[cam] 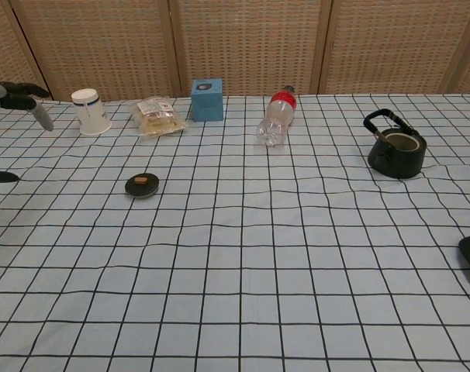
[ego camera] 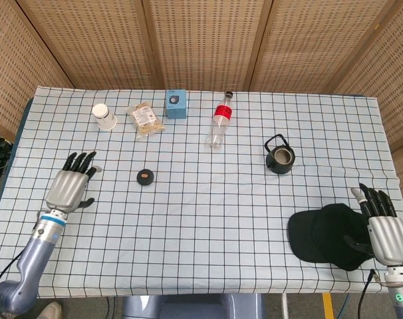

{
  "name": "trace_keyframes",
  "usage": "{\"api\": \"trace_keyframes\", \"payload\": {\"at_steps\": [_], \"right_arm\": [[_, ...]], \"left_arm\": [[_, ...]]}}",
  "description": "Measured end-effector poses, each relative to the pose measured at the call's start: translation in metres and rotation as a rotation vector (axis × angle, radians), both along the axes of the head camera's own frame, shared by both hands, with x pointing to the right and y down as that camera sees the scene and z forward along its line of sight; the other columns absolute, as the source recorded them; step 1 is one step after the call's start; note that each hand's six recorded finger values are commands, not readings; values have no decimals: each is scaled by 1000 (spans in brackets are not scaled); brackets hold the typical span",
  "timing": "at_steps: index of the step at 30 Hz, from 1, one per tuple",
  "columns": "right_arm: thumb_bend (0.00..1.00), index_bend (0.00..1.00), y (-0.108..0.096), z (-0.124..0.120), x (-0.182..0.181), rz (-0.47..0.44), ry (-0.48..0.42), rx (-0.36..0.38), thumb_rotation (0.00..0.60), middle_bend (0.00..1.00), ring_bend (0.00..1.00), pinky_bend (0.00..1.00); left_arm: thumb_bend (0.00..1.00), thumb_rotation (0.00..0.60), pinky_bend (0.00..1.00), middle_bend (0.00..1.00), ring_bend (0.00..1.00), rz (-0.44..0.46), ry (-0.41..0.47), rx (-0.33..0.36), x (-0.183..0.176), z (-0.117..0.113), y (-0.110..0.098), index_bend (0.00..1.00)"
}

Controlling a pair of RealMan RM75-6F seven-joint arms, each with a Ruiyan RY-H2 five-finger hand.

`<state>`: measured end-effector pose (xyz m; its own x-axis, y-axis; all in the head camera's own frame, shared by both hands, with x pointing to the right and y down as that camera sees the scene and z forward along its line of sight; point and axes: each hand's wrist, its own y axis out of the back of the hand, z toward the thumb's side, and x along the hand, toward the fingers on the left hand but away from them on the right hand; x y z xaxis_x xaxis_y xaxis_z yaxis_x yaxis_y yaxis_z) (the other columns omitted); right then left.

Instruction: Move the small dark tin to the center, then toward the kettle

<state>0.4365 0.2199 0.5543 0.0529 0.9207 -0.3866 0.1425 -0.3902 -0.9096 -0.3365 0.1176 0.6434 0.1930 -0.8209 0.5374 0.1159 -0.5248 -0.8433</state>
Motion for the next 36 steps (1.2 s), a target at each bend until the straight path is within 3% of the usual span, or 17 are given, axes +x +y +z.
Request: {"api": "trace_keyframes", "payload": {"at_steps": [14, 36], "right_arm": [[95, 0, -3, -3, 12, 36, -29, -5, 600, 0, 0, 0], [93, 0, -6, -6, 21, 60, -41, -4, 600, 0, 0, 0]], "left_arm": [[208, 600, 0, 0, 0, 22, -50, -86, 73, 57, -31, 199], [229, 600, 0, 0, 0, 62, -145, -134, 107, 105, -39, 261]]}}
